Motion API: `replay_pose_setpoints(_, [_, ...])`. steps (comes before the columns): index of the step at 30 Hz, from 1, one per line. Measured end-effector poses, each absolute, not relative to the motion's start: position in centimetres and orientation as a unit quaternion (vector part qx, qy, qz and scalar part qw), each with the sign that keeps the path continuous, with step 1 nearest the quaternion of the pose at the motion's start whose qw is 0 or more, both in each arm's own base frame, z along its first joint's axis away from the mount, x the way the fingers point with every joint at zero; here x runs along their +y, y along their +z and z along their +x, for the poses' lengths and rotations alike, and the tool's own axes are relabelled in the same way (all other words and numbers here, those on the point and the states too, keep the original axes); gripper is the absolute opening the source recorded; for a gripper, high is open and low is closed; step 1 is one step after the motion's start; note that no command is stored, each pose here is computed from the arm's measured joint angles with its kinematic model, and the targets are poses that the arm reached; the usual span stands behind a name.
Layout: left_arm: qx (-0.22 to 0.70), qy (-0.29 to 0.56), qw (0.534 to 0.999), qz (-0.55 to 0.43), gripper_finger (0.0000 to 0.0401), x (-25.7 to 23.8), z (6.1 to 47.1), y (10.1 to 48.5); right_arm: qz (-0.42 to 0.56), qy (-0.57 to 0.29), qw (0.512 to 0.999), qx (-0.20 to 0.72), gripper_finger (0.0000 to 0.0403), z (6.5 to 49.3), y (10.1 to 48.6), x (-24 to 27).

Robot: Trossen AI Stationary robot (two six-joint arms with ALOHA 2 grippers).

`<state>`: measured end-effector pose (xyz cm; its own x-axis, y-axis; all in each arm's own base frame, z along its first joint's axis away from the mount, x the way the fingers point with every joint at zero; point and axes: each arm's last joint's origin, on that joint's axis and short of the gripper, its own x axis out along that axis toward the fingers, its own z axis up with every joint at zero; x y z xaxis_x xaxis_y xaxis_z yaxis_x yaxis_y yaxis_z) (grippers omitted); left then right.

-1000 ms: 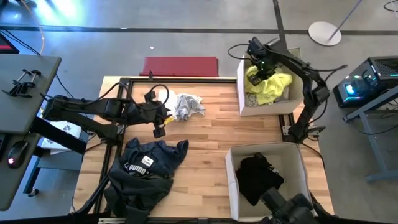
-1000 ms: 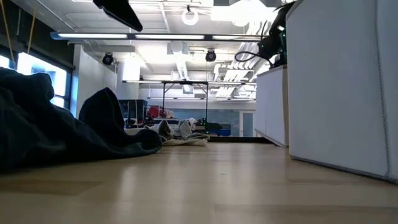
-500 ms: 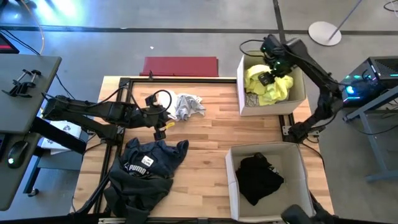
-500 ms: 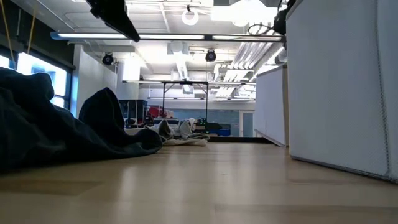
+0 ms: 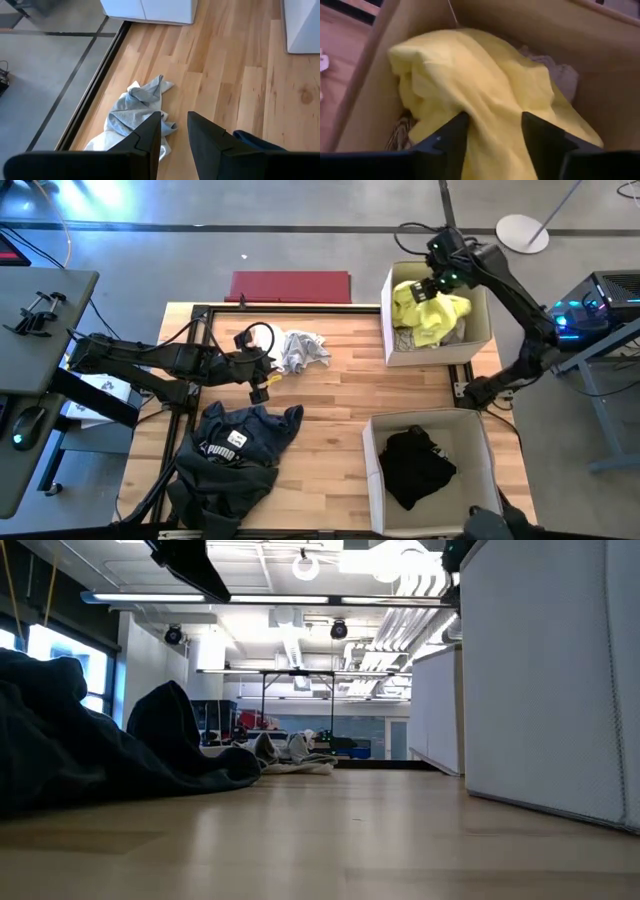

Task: Sort clothes
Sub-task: Put the yellow shirt in the top white bin

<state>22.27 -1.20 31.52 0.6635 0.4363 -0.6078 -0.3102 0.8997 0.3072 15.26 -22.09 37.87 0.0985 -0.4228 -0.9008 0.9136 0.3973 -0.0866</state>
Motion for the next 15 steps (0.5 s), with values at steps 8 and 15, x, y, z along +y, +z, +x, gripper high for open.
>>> replay_pose_setpoints(8, [0.358,0.205,0.907,0.090,0.0083,-1.2,22.2,31.5,0.284,-0.435,0.599,0.609,0.0038,17.7,31.5,-25.7])
replay_pose_setpoints(15, [0.359,0.206,0.906,0.089,0.0083,-1.2,22.2,31.5,0.289,-0.395,0.563,0.666,0.0027,18.1,29.5,-26.2])
